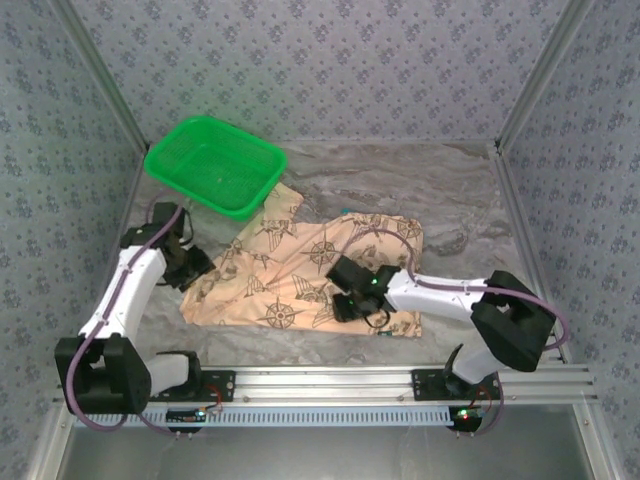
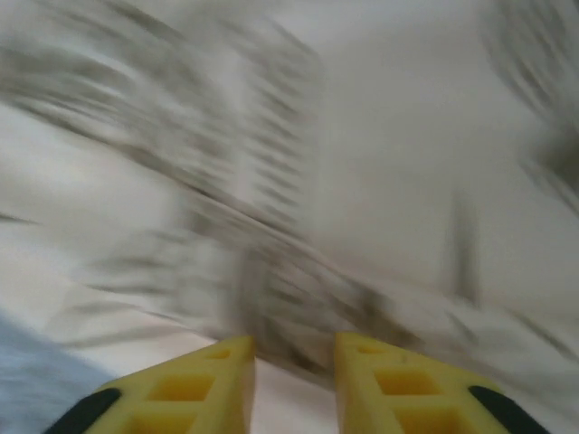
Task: Fold the inside-out t-shirt
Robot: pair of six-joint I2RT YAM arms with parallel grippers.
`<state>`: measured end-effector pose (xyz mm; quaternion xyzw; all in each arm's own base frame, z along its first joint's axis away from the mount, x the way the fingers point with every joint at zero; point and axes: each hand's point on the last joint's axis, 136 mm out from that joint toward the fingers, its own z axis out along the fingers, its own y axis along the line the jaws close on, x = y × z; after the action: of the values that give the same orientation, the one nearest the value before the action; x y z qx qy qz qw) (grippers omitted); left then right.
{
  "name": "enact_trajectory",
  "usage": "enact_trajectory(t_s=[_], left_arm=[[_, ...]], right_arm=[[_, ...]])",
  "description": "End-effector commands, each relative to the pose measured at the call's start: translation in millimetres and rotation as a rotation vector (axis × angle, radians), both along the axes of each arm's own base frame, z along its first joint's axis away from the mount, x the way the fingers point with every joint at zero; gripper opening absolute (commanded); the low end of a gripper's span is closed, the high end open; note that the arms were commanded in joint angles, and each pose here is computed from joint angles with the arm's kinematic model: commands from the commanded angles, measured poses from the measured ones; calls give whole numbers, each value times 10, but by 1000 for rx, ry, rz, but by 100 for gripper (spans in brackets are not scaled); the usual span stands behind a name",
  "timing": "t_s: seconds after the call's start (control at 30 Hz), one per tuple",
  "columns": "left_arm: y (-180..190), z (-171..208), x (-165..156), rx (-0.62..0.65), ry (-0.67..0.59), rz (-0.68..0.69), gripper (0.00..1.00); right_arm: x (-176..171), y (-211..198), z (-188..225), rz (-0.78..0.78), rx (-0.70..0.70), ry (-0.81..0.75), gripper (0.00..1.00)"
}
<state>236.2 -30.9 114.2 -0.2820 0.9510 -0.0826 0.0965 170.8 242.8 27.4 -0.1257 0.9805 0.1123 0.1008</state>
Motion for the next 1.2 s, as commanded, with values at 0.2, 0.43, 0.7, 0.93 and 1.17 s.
enact_trajectory(t_s=[0.2, 0.43, 0.7, 0.93, 1.17], left_arm=[[-799, -372, 378, -18, 37, -254, 46], [-1015, -269, 503, -31, 6, -309, 56], [-1297, 86, 1044, -48, -153, -446, 81], [-1765, 185, 1673, -98, -268, -629, 84], [-2114, -15, 2202, -99, -356, -729, 83]], right_arm=[[-518, -1201, -225, -472, -334, 128, 21], [-861, -1153, -88, -454, -273, 133, 24], [-158, -1228, 500, -550, -26, 48, 50], [1051, -1858, 743, -687, 191, -49, 53], [1812, -2118, 764, -497, 145, -146, 52]])
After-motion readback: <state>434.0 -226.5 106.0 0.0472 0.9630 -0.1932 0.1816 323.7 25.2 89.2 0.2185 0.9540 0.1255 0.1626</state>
